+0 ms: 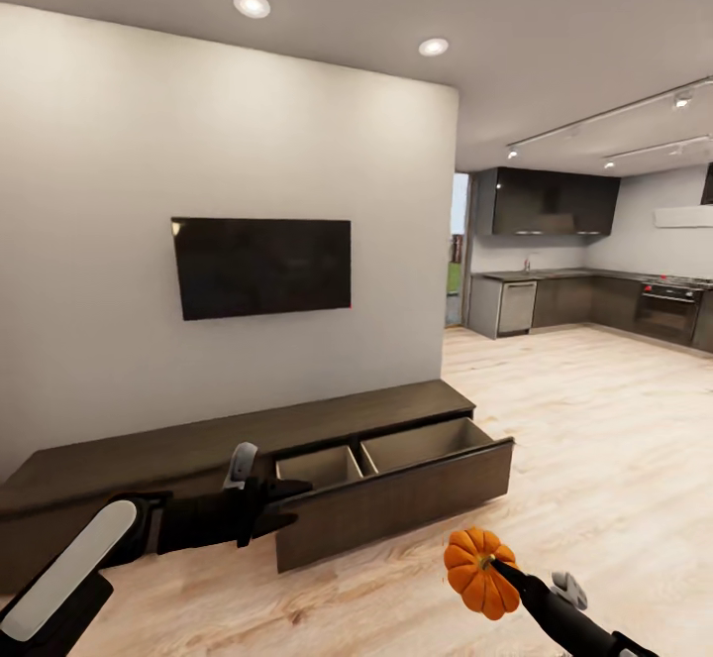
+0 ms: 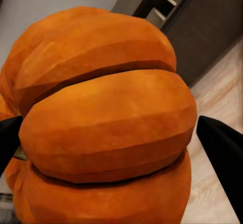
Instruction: Place each of the two pumpkins and all three candles from the living room inside a cabinet in the living room (use any cabinet), then make sure every cabinet is closed, and position the cauldron so it is next to a table in the living room.
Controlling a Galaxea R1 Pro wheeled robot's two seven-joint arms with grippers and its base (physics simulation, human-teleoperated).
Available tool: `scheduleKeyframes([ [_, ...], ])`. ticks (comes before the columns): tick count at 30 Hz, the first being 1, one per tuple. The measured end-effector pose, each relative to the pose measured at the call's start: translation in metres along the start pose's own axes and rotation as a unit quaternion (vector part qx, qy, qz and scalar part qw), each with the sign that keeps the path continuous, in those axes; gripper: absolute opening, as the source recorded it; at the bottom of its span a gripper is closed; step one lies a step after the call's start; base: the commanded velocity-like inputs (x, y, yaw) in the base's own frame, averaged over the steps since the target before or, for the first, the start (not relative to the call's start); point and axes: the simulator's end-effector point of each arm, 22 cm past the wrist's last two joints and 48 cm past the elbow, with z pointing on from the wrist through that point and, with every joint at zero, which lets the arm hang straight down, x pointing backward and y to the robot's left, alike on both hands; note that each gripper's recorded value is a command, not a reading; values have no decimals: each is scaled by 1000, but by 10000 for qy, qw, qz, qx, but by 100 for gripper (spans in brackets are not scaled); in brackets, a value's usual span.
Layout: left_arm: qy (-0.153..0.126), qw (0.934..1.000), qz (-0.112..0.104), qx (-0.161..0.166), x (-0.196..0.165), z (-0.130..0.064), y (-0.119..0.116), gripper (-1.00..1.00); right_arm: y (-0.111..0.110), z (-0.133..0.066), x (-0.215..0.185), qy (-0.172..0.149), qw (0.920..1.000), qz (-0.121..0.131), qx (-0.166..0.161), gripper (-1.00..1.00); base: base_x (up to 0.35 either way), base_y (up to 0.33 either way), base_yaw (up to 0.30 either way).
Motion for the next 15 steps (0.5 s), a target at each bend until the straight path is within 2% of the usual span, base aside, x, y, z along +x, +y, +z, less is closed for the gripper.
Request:
scheduleKeyframes([
  [9,-3,10000,63,36,-1,-2,-9,100,7,-2,-5,-53,10000,-5,-40,-100,-6,0,-236],
  [15,-9,9999,95,59,0,-3,-12,100,9,-2,-7,-66,10000,-22,-58,-100,-212,0,-236],
])
